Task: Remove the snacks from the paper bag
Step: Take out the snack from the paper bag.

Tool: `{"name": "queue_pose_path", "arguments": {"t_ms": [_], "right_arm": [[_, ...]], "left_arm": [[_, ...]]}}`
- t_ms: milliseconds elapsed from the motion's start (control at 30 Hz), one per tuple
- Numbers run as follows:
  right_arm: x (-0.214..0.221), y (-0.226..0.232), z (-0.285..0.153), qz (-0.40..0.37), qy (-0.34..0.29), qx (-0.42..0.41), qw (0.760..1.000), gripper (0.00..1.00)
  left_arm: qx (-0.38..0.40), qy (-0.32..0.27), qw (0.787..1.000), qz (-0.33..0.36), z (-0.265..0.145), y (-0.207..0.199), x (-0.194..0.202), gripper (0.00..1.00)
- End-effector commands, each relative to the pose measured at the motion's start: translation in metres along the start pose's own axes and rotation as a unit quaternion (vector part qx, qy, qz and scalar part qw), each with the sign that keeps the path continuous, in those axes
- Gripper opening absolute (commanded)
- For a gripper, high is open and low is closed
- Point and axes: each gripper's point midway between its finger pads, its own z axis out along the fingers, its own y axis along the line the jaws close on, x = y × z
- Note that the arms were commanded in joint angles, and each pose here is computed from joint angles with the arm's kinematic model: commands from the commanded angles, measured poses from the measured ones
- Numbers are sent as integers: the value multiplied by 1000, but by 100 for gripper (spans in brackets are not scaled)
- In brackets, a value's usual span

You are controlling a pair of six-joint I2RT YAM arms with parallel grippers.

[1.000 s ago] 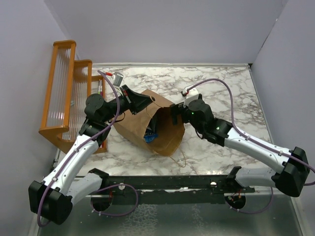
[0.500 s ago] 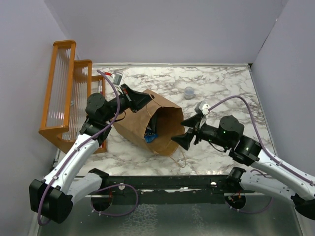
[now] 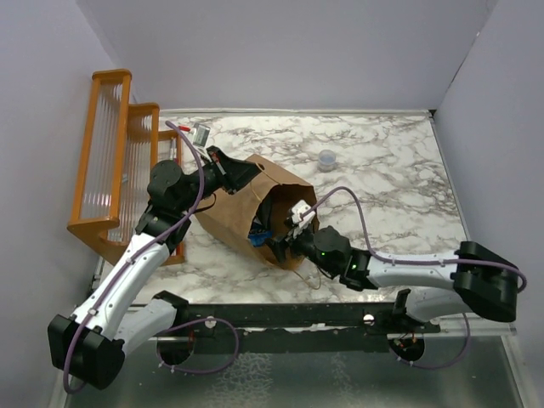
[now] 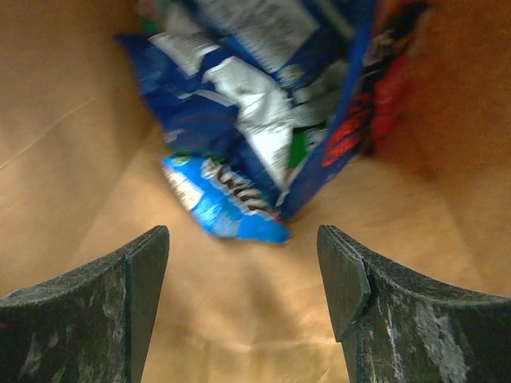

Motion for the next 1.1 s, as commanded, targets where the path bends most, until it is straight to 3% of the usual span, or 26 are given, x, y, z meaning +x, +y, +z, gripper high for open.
{"name": "queue_pose_path", "arguments": {"t_ms": [0,67,233,367,500,700,1000,1067], "right_arm": [[-53,-45,20,34,-116,152,981,75],[-46,-55,25,48,-121,186,974,74],[-39,-45,48,45,-126,172,976,70],[-28,-63,59,49,-124,238,962,65],[-33,-67,65,42,-171,248,953,62],[-20,-72,89,20,-177,264,948,59],[-4,-81,117,26,-142,277,950,28],[2,-81,121,35,-126,272,953,16]], "left_arm": [[3,-29,999,16,-7,-16,-18,0],[3,-32,999,16,-9,-16,-18,0],[0,-28,999,17,-11,-16,-17,0],[0,-25,1000,15,-11,-15,-14,0],[-1,-27,1000,16,-13,-14,-12,0],[0,-17,1000,15,-11,-12,-8,0],[-8,-11,1000,17,-12,-10,-7,0],[-8,-13,1000,17,-13,-11,-8,0]]}}
